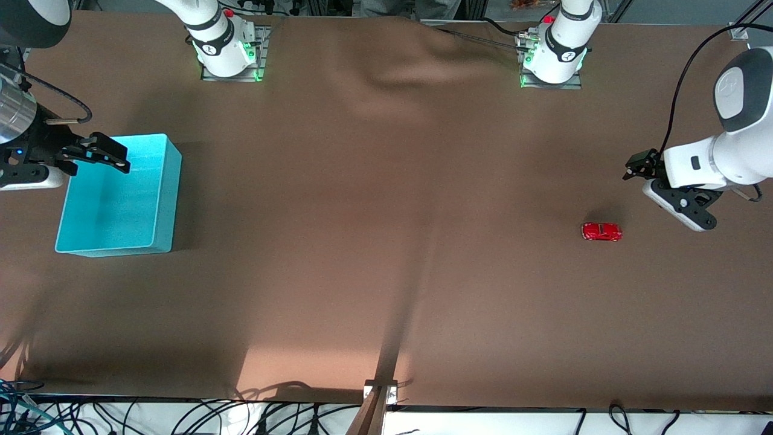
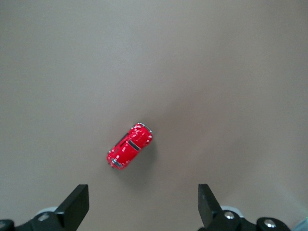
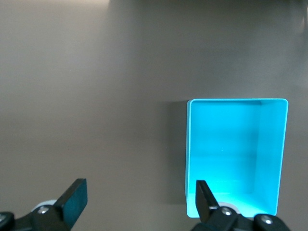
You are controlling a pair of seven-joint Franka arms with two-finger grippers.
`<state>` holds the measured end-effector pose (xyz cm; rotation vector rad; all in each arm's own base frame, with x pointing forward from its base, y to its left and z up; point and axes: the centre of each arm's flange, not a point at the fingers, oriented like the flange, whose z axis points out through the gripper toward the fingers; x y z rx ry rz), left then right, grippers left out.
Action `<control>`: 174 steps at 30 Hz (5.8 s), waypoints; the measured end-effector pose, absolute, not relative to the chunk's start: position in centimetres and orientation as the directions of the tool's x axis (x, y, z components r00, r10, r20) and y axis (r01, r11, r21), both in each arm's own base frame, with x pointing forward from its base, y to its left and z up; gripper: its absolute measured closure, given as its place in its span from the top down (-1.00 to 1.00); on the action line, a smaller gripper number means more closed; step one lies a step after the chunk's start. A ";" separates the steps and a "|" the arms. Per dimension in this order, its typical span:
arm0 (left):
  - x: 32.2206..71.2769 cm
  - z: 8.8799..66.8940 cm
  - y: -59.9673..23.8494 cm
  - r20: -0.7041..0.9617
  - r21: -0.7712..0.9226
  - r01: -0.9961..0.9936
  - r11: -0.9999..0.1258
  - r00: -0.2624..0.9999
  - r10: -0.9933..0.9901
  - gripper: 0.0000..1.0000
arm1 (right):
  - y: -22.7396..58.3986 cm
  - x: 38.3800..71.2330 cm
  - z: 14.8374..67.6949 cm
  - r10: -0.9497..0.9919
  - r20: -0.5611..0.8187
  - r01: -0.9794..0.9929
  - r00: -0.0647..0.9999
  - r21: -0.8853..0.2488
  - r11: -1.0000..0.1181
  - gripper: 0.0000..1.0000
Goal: Wind red beetle toy and store in blue box
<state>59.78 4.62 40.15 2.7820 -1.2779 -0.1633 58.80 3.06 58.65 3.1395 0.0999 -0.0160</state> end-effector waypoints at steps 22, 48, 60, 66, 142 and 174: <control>58.3 25.3 7.4 0.010 0.083 -0.976 -0.200 0.201 -0.979 1.00 | 3.1 58.8 58.6 0.064 -0.011 0.064 0.998 0.000 -0.998 1.00; 57.6 18.2 7.0 -0.059 0.075 -0.996 0.043 -0.047 -0.997 0.87 | 3.1 58.8 58.6 0.064 -0.011 0.064 0.998 0.000 -0.998 1.00; 57.7 18.3 6.9 -0.062 0.073 -0.995 0.065 -0.070 -0.996 -0.10 | 3.1 58.8 58.6 0.064 -0.011 0.064 0.998 0.000 -0.998 1.00; 57.7 18.3 6.7 -0.061 0.073 -0.995 0.075 -0.079 -0.995 -0.10 | 3.1 58.8 58.6 0.064 -0.011 0.064 0.998 0.000 -0.998 1.00; 57.5 17.6 17.3 -0.073 0.062 -0.997 0.051 -0.055 -0.996 1.00 | 3.1 58.8 58.6 0.063 -0.011 0.064 0.998 0.000 -0.998 1.00; 59.9 23.5 18.2 -0.102 -0.033 -0.998 -0.060 0.063 -0.993 1.00 | 3.1 58.8 58.6 0.063 -0.011 0.063 0.998 0.000 -0.998 1.00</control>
